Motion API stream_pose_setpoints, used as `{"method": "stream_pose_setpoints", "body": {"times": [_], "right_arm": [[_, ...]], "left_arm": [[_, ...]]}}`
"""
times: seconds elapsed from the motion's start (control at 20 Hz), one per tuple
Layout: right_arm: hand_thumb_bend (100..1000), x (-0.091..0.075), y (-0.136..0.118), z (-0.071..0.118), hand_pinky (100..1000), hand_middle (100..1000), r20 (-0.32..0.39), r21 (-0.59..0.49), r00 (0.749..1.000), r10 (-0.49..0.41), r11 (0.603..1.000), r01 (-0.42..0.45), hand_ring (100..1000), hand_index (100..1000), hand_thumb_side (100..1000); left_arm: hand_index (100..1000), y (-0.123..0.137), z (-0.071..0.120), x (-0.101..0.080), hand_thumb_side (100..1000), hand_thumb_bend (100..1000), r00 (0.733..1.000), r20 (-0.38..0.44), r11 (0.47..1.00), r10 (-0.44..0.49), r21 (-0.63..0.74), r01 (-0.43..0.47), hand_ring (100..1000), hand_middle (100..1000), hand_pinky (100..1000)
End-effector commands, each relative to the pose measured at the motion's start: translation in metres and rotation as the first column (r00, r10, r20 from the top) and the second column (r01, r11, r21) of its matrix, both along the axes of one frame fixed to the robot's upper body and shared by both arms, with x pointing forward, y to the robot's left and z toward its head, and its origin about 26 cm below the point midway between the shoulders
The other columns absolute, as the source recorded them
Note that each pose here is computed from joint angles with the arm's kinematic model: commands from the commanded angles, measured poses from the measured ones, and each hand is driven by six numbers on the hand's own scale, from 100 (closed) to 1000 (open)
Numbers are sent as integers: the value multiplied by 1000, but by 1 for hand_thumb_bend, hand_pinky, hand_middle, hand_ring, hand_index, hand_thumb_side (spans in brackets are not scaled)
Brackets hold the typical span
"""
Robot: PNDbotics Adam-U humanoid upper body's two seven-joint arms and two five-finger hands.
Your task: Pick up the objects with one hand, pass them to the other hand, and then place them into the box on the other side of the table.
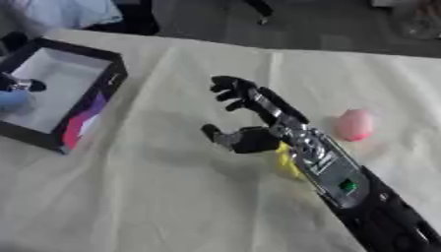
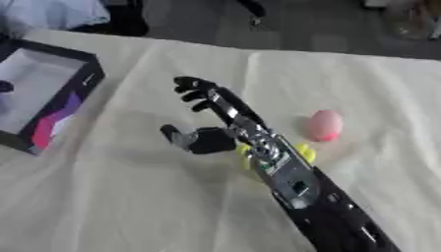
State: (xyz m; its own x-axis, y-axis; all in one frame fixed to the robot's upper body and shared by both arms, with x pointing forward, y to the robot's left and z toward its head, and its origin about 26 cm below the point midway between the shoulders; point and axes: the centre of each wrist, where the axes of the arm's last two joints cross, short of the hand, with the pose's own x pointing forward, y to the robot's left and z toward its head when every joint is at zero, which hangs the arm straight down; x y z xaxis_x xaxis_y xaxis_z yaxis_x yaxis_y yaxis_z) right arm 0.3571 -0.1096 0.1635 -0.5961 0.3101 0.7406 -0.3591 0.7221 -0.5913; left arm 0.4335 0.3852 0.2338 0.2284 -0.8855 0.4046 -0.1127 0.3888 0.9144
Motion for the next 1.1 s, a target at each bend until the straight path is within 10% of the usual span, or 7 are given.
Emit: {"method": "stream_pose_setpoints", "body": {"times": [0.05, 0.25, 0.6, 1.1], "right_arm": [[355, -2, 2, 12, 771, 826, 34, 20, 999, 14, 1000, -14, 836, 929, 216], [364, -3, 1, 15, 772, 826, 41, 30, 999, 12, 999, -13, 836, 929, 210], [392, -3, -2, 25, 772, 827, 57, 65, 998, 4, 998, -8, 834, 928, 187], [370, -7, -30, 61, 777, 844, 101, 103, 995, 13, 994, -23, 827, 924, 213]], "left_arm": [[705, 3, 20, -4, 446, 837, 998, 67, 1000, -1, 4, 1, 687, 619, 831], [683, 0, 30, -14, 559, 700, 983, 182, 997, -30, -65, 43, 678, 679, 833], [712, -11, 24, -48, 538, 765, 875, 482, 942, -39, -275, 193, 681, 732, 813], [691, -35, -8, -90, 510, 784, 765, 640, 793, 78, -505, 341, 658, 702, 803]]}}
